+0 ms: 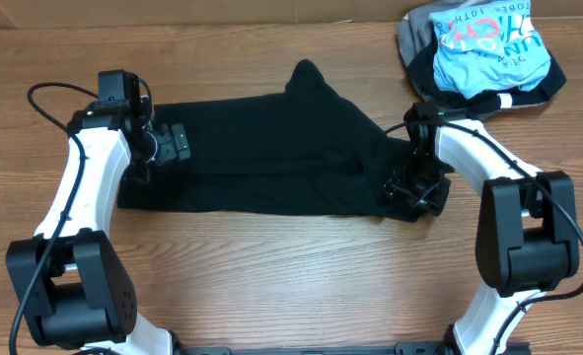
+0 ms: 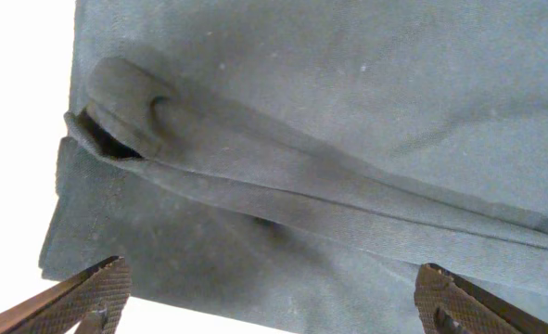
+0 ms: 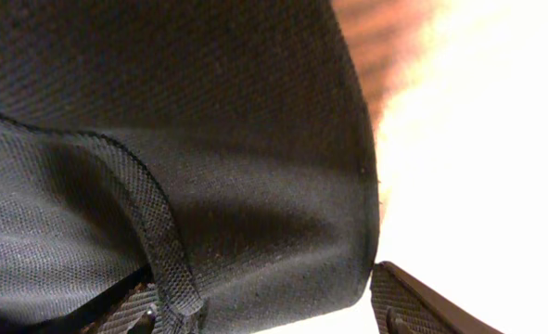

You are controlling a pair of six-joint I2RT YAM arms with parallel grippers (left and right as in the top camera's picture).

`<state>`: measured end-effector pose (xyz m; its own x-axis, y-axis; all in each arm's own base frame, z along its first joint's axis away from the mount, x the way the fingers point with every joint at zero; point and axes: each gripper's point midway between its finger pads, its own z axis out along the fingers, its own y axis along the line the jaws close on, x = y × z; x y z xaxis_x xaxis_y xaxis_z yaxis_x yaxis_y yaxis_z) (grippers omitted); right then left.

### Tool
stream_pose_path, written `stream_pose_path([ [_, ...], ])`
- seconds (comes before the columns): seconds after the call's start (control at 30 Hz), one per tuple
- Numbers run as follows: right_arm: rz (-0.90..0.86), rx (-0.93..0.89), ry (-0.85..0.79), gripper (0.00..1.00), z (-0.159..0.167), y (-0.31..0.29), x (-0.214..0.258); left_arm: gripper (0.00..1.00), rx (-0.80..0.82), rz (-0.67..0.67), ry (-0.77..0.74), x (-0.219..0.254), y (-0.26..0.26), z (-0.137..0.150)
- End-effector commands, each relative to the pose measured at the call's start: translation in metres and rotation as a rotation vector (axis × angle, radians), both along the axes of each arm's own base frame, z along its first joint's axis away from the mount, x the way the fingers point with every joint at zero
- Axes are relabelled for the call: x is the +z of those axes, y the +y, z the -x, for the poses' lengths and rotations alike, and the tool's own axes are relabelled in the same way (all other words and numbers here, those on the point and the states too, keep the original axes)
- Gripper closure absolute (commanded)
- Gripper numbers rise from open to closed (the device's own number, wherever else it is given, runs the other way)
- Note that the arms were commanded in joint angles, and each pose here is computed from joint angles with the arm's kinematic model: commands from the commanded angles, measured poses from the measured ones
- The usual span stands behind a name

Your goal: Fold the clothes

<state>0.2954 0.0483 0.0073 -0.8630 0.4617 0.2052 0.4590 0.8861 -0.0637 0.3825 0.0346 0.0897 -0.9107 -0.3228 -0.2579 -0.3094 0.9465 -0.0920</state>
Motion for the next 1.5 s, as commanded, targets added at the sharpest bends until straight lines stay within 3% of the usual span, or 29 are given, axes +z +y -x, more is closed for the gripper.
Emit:
stream_pose_path([
  [0.0,0.020,-0.018,0.011,0.28,0.008,-0.004,0.008,0.00,-0.013,-0.027,-0.016,0.010,0.007,-0.003],
  [0.27,0.021,-0.013,-0.066,0.28,0.020,-0.008,0.060,0.00,0.006,-0.024,0.001,0.009,0.013,0.002],
  [0.43,-0.020,0.135,-0.204,0.22,0.013,-0.006,0.098,0.00,-0.019,-0.013,-0.059,0.023,0.012,-0.013],
  [0.53,-0.055,0.261,-0.337,0.21,-0.010,0.001,0.138,0.00,-0.093,0.045,-0.156,0.063,0.000,-0.036],
  [0.7,-0.066,0.355,-0.566,0.21,-0.057,0.010,0.194,0.00,-0.132,0.018,-0.254,0.125,0.002,-0.062],
  [0.9,-0.119,0.438,-0.852,0.21,-0.119,0.034,0.240,0.00,-0.141,-0.018,-0.287,0.143,0.013,-0.106],
  [1.1,-0.118,0.553,-0.942,0.21,-0.161,0.065,0.226,0.00,-0.090,-0.009,-0.230,0.092,0.030,-0.149],
  [1.47,-0.071,0.610,-0.908,0.22,-0.216,0.099,0.137,0.00,-0.041,-0.047,-0.195,0.013,0.051,-0.186],
])
